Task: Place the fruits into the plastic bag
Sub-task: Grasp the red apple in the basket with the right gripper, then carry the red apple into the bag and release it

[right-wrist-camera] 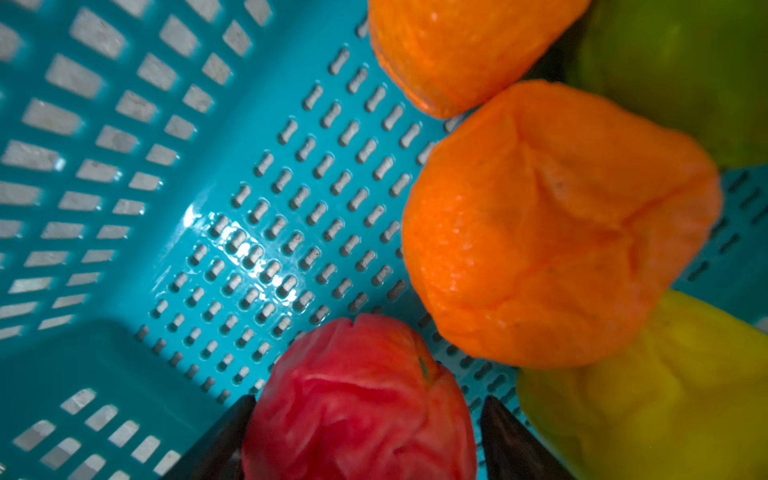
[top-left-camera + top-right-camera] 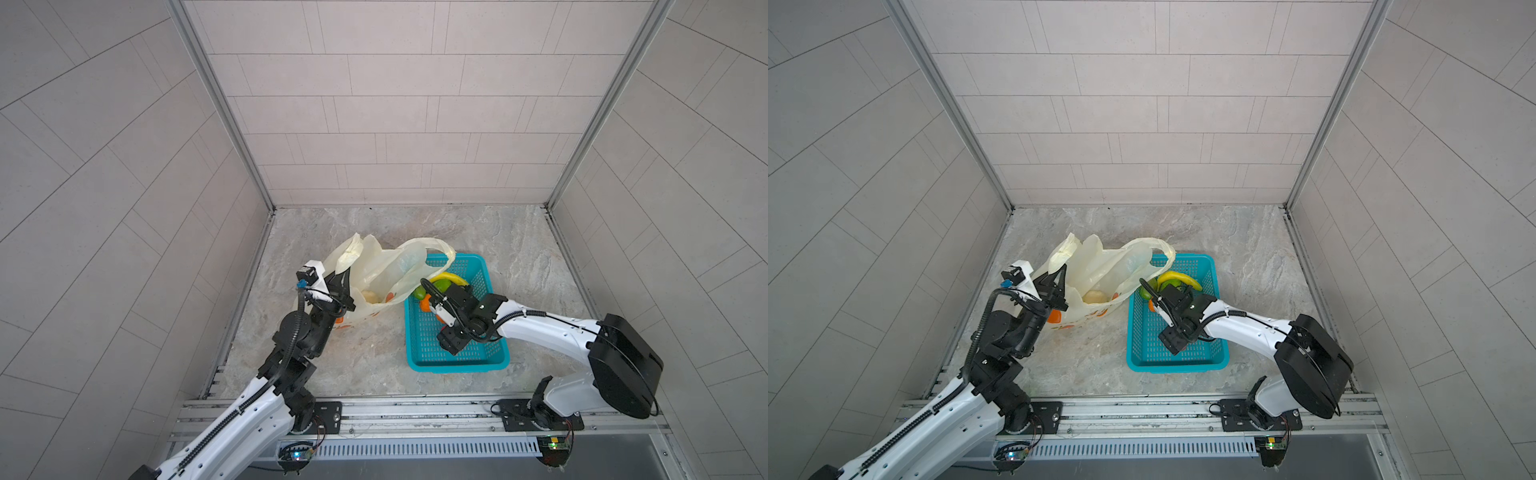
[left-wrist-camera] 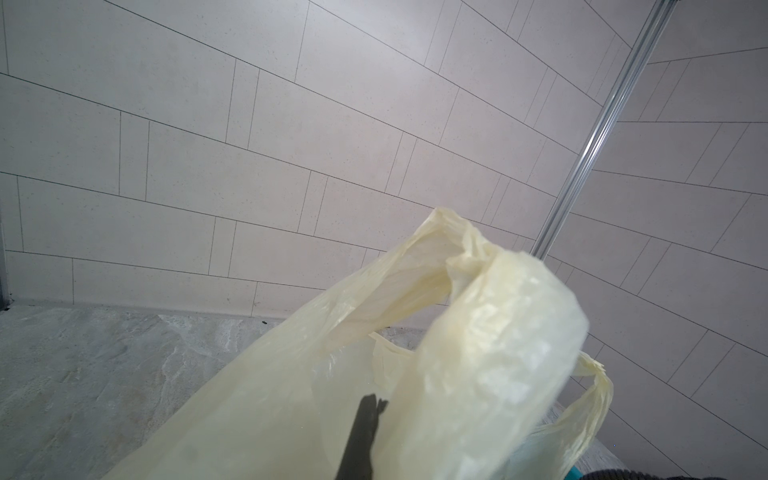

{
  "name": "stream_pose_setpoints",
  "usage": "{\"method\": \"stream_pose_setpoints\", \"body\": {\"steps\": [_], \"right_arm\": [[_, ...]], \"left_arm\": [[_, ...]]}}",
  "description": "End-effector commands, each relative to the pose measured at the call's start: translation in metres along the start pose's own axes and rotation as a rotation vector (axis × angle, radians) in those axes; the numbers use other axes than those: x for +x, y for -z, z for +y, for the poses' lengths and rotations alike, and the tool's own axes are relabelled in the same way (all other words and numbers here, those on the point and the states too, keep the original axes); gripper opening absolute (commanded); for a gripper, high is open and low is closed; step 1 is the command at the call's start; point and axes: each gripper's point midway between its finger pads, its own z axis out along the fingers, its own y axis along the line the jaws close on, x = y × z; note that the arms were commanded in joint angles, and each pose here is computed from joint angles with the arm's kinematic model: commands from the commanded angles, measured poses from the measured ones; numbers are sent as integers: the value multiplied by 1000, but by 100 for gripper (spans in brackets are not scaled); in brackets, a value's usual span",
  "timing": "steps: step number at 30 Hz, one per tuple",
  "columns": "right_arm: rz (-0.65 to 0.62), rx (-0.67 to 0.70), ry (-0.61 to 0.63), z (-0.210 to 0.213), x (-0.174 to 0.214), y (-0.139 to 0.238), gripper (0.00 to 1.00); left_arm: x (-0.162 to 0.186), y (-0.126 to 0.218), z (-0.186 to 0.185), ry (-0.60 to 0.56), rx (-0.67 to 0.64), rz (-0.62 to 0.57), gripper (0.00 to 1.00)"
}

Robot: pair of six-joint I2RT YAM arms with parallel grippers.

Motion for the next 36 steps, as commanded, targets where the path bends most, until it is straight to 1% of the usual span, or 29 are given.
{"method": "stream_pose_setpoints", "body": {"steps": [1,5,8,12,15,17,20,23,26,28,30,33,36], "right_arm": [[27,21,9,-2,2,2,72],[-15,32,2,-5,-2,9,58],[-86,39,-5,-7,-11,26,51],[-194,26,-3,-6,-29,61,49],[-316,-87,45,14,-50,95,47],[-422,-173,63,28,-67,124,47],[-536,-270,92,45,-91,166,47],[-629,-309,112,54,-122,199,47],[-719,-321,124,58,-159,219,47],[-741,-330,116,61,-183,218,47],[-728,-347,105,66,-203,206,48],[-647,-362,101,77,-223,173,48],[-574,-378,135,97,-231,142,49]], "left_arm": [[-14,2,-5,4,19,-46,0],[-14,2,-5,2,21,-46,0],[-13,2,-5,2,22,-43,0],[-13,1,-5,4,21,-42,0],[-13,0,-6,9,21,-40,0],[-13,-1,-6,11,23,-39,0],[-13,-1,-6,13,24,-40,0],[-12,-1,-7,13,26,-34,0],[-13,0,-7,17,27,-37,0],[-15,2,-6,19,23,-40,0],[-17,4,-4,20,15,-43,0],[-19,8,-2,24,6,-45,0],[-18,12,0,36,1,-41,0]]}}
